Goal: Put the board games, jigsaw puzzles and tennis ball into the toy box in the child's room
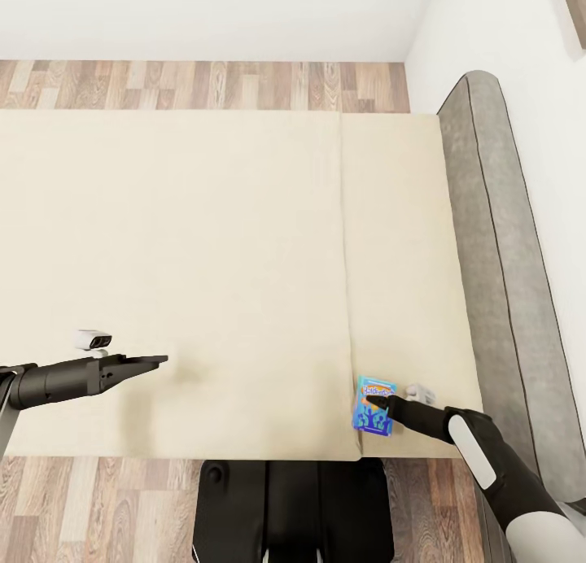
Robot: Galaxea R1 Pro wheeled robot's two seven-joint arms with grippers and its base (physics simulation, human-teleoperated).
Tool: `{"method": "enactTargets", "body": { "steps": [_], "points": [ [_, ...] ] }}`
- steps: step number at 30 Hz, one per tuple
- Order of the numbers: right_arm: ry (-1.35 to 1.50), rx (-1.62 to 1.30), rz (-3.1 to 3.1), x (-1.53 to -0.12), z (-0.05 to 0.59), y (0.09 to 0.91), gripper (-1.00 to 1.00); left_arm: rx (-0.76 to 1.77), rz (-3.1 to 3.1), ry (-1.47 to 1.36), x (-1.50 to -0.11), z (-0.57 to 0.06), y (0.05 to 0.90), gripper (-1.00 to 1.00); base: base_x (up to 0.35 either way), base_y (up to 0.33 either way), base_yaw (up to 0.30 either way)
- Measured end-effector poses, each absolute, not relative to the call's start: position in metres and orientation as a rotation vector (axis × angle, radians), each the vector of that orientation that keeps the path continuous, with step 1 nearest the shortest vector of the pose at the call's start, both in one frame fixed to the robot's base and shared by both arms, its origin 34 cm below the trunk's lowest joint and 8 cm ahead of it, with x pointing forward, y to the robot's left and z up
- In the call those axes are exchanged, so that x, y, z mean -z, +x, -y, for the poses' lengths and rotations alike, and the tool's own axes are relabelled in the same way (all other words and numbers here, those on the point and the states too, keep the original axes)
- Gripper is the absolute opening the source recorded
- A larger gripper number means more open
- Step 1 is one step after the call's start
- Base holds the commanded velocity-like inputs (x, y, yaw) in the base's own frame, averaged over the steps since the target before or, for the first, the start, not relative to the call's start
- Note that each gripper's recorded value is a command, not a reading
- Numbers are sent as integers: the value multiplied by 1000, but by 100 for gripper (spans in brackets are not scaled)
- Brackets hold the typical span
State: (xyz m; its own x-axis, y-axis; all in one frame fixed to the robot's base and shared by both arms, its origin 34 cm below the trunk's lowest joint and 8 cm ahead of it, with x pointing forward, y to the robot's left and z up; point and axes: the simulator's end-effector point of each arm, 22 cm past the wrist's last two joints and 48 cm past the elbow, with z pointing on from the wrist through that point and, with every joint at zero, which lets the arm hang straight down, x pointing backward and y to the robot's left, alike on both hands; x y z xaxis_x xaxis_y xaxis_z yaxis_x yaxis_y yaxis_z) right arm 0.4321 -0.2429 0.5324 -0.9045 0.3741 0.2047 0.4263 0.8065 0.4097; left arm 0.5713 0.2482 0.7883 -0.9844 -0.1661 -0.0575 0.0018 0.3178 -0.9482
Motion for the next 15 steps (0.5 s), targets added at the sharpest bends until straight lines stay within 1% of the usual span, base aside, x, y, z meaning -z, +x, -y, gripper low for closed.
{"method": "enactTargets", "body": {
  "steps": [15],
  "points": [
    [-641, 686, 2886, -528, 244, 430, 100, 1752, -2437, -162, -783, -248, 569, 100, 0, 0, 0]
  ]
}}
